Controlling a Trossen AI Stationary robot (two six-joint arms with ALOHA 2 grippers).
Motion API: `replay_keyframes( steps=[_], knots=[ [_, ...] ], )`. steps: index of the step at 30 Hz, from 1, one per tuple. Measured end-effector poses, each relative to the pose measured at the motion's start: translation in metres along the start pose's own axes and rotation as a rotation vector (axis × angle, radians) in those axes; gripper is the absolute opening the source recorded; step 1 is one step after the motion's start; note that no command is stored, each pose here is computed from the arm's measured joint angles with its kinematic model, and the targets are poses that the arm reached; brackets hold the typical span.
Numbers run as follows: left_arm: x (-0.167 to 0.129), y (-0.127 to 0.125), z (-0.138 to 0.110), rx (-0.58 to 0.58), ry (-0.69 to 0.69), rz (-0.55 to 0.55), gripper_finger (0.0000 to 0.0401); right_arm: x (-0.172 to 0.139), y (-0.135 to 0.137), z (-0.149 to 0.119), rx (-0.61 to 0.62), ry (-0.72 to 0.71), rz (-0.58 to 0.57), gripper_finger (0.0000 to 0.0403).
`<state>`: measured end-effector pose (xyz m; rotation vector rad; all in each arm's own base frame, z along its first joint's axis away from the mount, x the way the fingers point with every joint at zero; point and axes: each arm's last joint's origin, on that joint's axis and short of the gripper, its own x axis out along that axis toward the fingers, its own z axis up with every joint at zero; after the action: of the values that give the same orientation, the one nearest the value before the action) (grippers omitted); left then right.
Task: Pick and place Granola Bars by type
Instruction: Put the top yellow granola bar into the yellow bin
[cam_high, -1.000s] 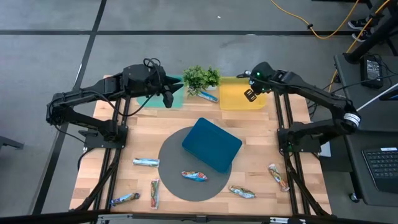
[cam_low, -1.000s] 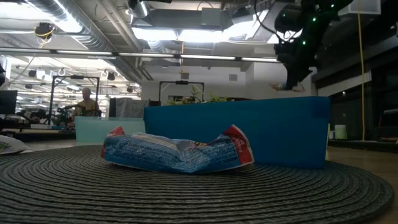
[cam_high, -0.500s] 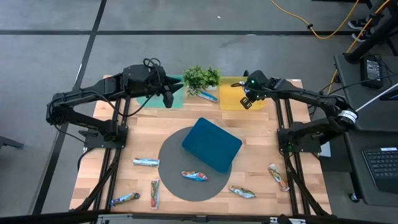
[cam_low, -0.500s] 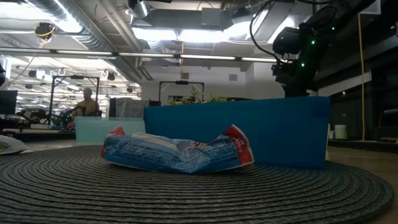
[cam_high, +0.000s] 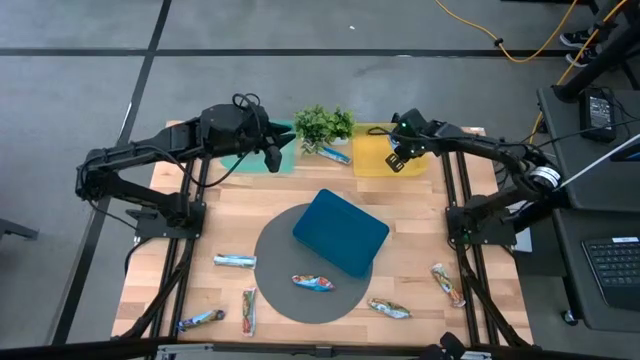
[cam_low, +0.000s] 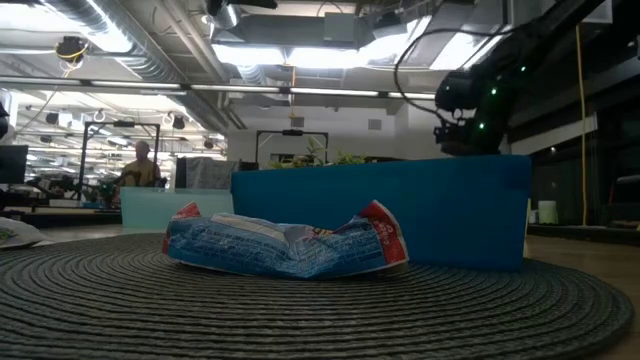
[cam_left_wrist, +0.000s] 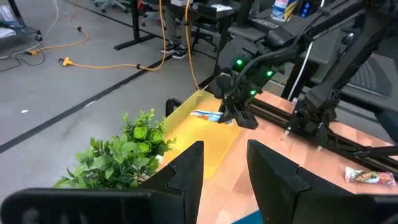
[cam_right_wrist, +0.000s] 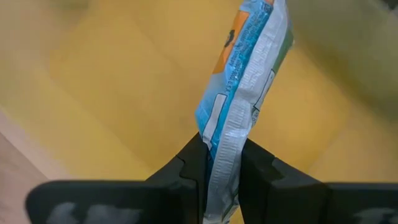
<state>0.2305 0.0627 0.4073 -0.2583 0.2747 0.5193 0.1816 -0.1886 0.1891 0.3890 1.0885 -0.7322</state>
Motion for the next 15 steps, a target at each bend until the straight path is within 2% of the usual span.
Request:
replay_keyframes(
  steps=[5, 11, 15],
  knots=[
    [0.009, -0.001, -0.003, 0.005, 0.022, 0.005, 0.0116, 0.01, 0.001, -0.001, -0.024, 0.033, 0.031, 0.0067],
    [0.02, -0.004, -0.008, 0.011, 0.06, 0.0, 0.0116, 0.005, 0.002, 0.001, -0.019, 0.006, 0.044, 0.0069],
    [0.027, -0.005, -0.011, 0.019, 0.082, -0.003, 0.0116, -0.005, 0.001, 0.003, -0.022, -0.05, 0.041, 0.0099]
  ],
)
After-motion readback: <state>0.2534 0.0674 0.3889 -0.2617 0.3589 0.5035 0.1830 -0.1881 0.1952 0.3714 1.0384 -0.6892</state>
